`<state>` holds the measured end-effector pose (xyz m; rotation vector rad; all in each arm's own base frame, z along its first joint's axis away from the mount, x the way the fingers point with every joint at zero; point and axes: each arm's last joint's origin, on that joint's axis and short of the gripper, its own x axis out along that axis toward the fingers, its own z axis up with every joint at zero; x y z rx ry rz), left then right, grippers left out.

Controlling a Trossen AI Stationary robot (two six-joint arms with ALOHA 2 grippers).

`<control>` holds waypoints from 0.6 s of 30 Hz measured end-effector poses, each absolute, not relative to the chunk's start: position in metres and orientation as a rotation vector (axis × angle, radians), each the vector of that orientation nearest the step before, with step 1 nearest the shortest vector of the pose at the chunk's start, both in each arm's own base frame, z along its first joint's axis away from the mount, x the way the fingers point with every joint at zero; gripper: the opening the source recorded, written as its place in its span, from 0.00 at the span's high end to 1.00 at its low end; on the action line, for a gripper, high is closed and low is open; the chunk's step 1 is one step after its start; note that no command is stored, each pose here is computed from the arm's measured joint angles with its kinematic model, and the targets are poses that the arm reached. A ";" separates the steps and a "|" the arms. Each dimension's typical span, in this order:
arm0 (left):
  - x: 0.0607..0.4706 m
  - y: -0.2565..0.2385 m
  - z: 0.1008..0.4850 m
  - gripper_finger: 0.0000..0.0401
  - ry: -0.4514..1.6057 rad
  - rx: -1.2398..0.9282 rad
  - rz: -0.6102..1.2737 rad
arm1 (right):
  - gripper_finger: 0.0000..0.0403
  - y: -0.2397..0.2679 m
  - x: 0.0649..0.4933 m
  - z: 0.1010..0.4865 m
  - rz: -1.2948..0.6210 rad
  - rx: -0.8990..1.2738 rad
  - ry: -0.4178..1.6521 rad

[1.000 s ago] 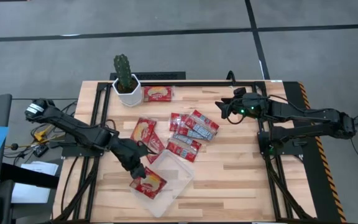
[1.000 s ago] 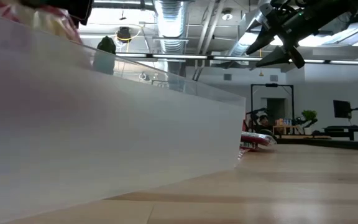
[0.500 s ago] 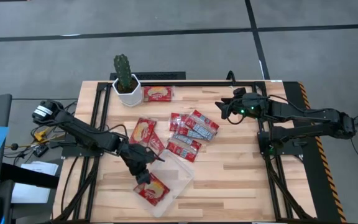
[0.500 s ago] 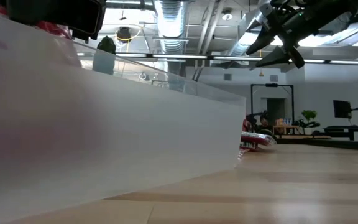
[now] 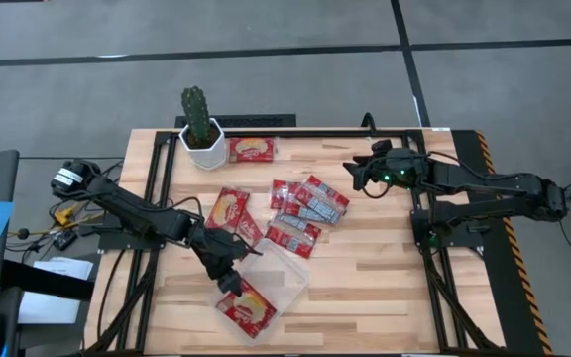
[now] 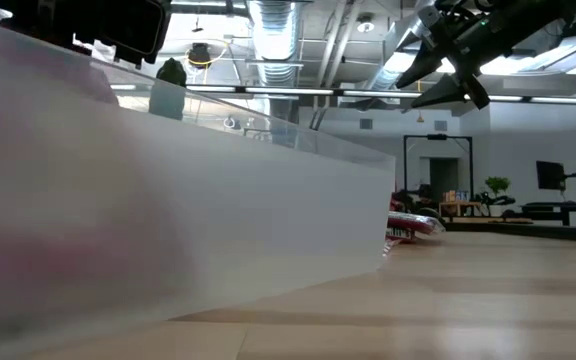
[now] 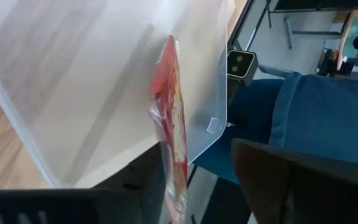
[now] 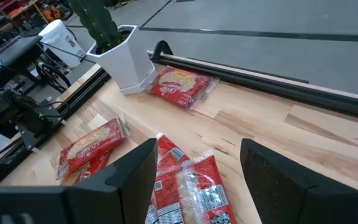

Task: Sort popcorn bags into baskets
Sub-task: Put the red popcorn bag into the transparent bin

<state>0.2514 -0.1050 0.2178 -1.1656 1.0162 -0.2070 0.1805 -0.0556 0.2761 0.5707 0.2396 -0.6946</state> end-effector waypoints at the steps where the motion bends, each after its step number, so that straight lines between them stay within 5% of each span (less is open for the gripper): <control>1: 0.252 -0.105 0.218 0.56 1.017 -1.170 -0.205 | 0.37 -0.056 0.180 0.276 -0.698 0.571 0.239; 9: 0.253 -0.090 0.224 0.44 1.012 -1.261 -0.185 | 0.37 -0.064 0.178 0.276 -0.737 0.576 0.227; 18: 0.228 -0.048 0.256 0.41 0.881 -1.361 -0.055 | 0.37 -0.069 0.176 0.276 -0.763 0.580 0.218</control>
